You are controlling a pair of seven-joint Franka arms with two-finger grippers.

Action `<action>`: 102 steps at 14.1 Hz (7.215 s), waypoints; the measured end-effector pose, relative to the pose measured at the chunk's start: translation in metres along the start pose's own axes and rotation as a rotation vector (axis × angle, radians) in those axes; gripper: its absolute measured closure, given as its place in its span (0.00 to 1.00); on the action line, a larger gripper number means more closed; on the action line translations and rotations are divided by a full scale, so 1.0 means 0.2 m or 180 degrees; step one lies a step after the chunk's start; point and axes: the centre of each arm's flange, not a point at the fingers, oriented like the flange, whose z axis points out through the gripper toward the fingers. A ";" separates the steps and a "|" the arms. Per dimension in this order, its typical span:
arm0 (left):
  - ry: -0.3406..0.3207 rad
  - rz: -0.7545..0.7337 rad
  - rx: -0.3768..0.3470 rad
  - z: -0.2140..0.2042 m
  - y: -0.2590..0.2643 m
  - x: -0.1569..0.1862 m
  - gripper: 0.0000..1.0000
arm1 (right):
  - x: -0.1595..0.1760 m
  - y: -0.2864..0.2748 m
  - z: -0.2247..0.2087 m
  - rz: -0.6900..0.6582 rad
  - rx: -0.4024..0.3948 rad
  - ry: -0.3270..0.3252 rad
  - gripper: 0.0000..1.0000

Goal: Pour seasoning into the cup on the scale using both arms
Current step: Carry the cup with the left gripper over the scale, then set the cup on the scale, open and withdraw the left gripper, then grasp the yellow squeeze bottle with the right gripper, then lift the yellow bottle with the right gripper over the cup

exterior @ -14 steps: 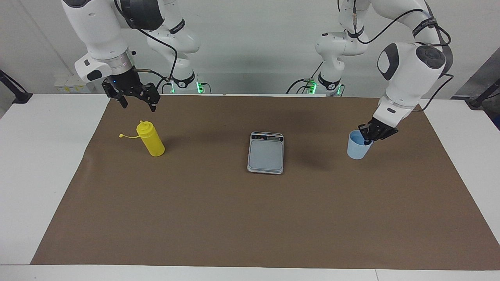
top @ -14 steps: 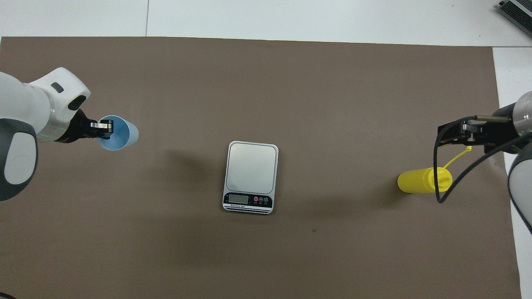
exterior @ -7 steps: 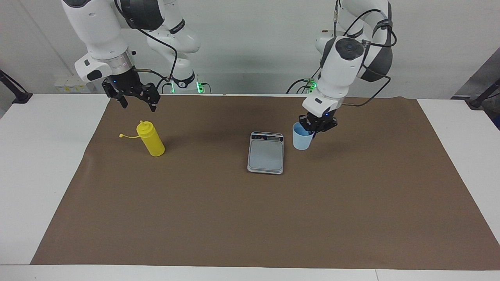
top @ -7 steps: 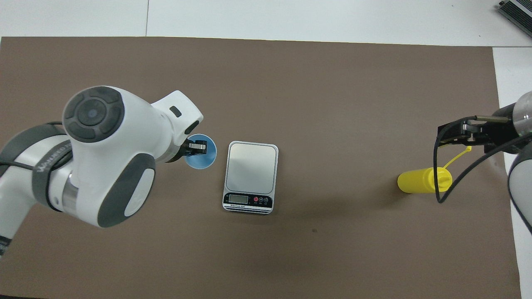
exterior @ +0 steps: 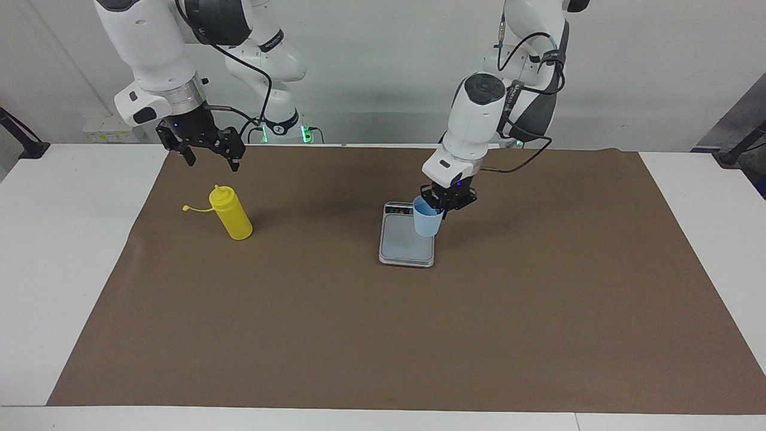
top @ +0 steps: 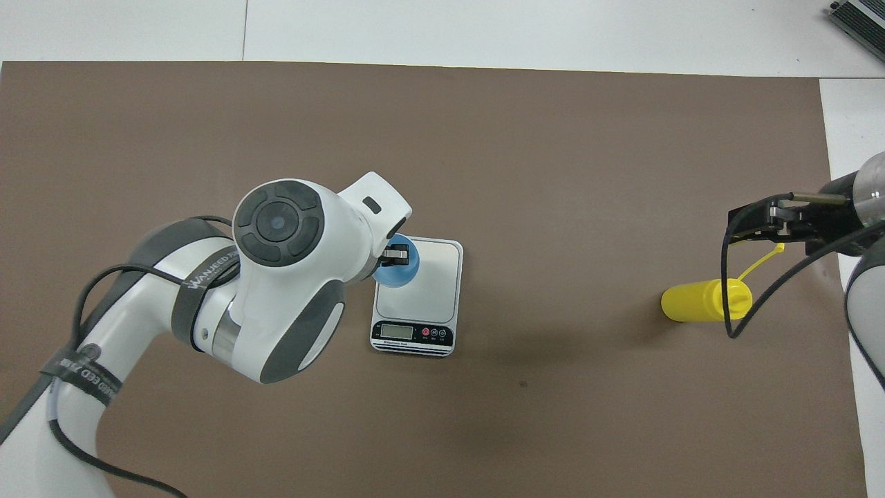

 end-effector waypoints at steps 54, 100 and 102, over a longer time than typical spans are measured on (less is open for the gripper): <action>-0.0004 0.0615 0.0390 -1.00 -1.62 0.13 0.00 | 0.18 1.19 1.16 0.3817 0.1453 -0.1667 0.00; -0.0247 0.0356 0.0228 -0.95 -1.52 0.12 0.00 | -0.24 -1.64 0.69 0.2941 0.0376 0.1809 0.36; -0.0247 0.0356 0.0228 -0.95 -1.52 0.12 0.00 | -0.25 -1.68 0.72 0.2651 0.0453 0.2057 0.36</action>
